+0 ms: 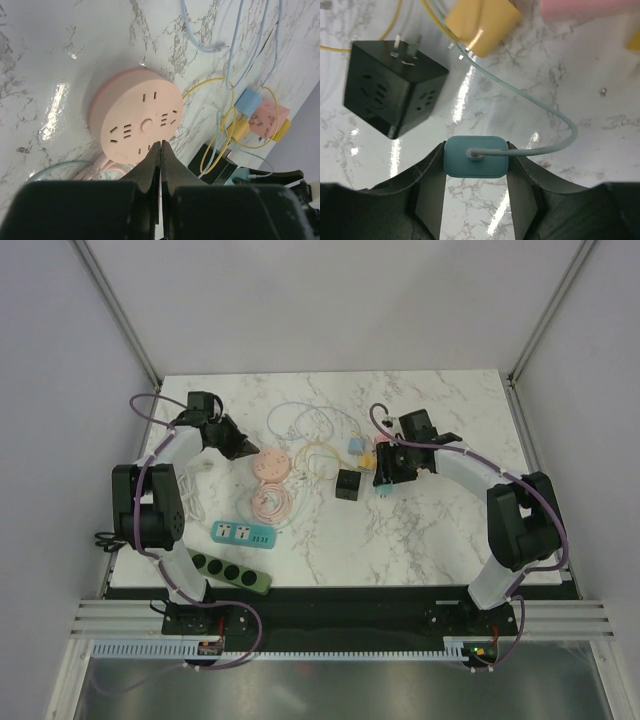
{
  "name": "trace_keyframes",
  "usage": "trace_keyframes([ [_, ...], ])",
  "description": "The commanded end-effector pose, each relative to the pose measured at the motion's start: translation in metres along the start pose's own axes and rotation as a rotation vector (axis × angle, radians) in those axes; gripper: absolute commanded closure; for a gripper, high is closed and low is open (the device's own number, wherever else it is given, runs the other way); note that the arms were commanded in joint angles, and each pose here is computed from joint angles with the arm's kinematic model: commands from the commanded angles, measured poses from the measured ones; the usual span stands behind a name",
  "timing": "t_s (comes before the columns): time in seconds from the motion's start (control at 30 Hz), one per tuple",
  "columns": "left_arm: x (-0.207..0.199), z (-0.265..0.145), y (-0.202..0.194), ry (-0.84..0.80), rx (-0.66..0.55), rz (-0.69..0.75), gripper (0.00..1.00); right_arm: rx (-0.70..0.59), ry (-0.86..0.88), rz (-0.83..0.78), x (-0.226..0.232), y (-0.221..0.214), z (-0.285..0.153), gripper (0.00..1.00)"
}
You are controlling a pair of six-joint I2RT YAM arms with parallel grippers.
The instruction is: Pull the plug off the socket
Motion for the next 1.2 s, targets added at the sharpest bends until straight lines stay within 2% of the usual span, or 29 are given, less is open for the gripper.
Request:
trace_keyframes([
  [0.0,-0.018,-0.015,0.006,-0.068,-0.045,0.077,0.98,-0.034,-0.075,0.01,-0.017,-0.005,-0.003,0.85],
  [0.03,-0.018,-0.015,0.006,-0.071,-0.045,0.079,0.98,-0.048,-0.071,0.021,-0.017,-0.004,-0.001,0.76],
  [0.07,-0.02,-0.015,0.006,-0.077,-0.045,0.084,0.98,-0.053,-0.077,0.026,-0.018,-0.005,0.001,0.71],
  [0.27,-0.031,-0.015,-0.001,-0.102,-0.045,0.139,0.93,-0.116,-0.144,0.037,-0.03,0.006,0.0,0.49],
  [0.3,-0.034,-0.016,0.0,-0.107,-0.05,0.15,0.92,-0.128,-0.149,0.035,-0.029,0.01,-0.001,0.42],
  [0.37,-0.039,-0.016,-0.003,-0.115,-0.051,0.179,0.84,-0.143,-0.157,0.038,-0.029,0.015,-0.003,0.32],
  [0.4,-0.041,-0.017,-0.003,-0.118,-0.058,0.189,0.82,-0.147,-0.159,0.04,-0.029,0.017,-0.004,0.21],
  [0.43,-0.042,-0.018,-0.004,-0.116,-0.062,0.193,0.78,-0.153,-0.169,0.048,-0.03,0.019,-0.005,0.16],
  [0.47,-0.043,-0.018,-0.005,-0.112,-0.069,0.202,0.68,-0.165,-0.19,0.058,-0.032,0.021,-0.007,0.08],
  [0.5,-0.044,-0.019,-0.004,-0.11,-0.077,0.208,0.63,-0.165,-0.198,0.062,-0.033,0.022,-0.008,0.02],
  [0.53,-0.047,-0.021,-0.006,-0.113,-0.083,0.225,0.56,-0.168,-0.204,0.06,-0.033,0.024,-0.01,0.02],
  [0.63,-0.056,-0.024,-0.009,-0.128,-0.108,0.277,0.43,-0.2,-0.221,0.049,-0.026,0.026,-0.02,0.02],
  [0.83,-0.099,-0.043,-0.025,-0.224,-0.204,0.469,0.25,-0.306,-0.179,0.033,0.011,0.026,-0.053,0.02],
  [0.97,-0.127,-0.065,-0.051,-0.278,-0.281,0.6,0.17,-0.299,-0.115,0.051,0.032,0.003,-0.052,0.02],
  [1.03,-0.139,-0.07,-0.072,-0.319,-0.276,0.647,0.14,-0.338,-0.063,0.067,0.042,0.0,-0.057,0.02],
  [1.07,-0.139,-0.072,-0.08,-0.332,-0.28,0.66,0.14,-0.321,-0.059,0.072,0.04,-0.014,-0.052,0.02],
  [1.13,-0.145,-0.089,-0.093,-0.393,-0.285,0.658,0.11,-0.369,-0.022,0.083,0.045,-0.016,-0.061,0.02],
  [1.17,-0.136,-0.086,-0.107,-0.418,-0.252,0.65,0.11,-0.36,-0.021,0.112,0.041,-0.028,-0.057,0.02],
])
Point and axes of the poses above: each gripper's point midway between its finger pads, its own z axis out along the fingers, its own x axis along the line the jaws close on, y = z × x, the point moved 1 cm from there along -z, back along the fingers, and after that the axes turned 4 degrees about z, right-handed, at the moved point
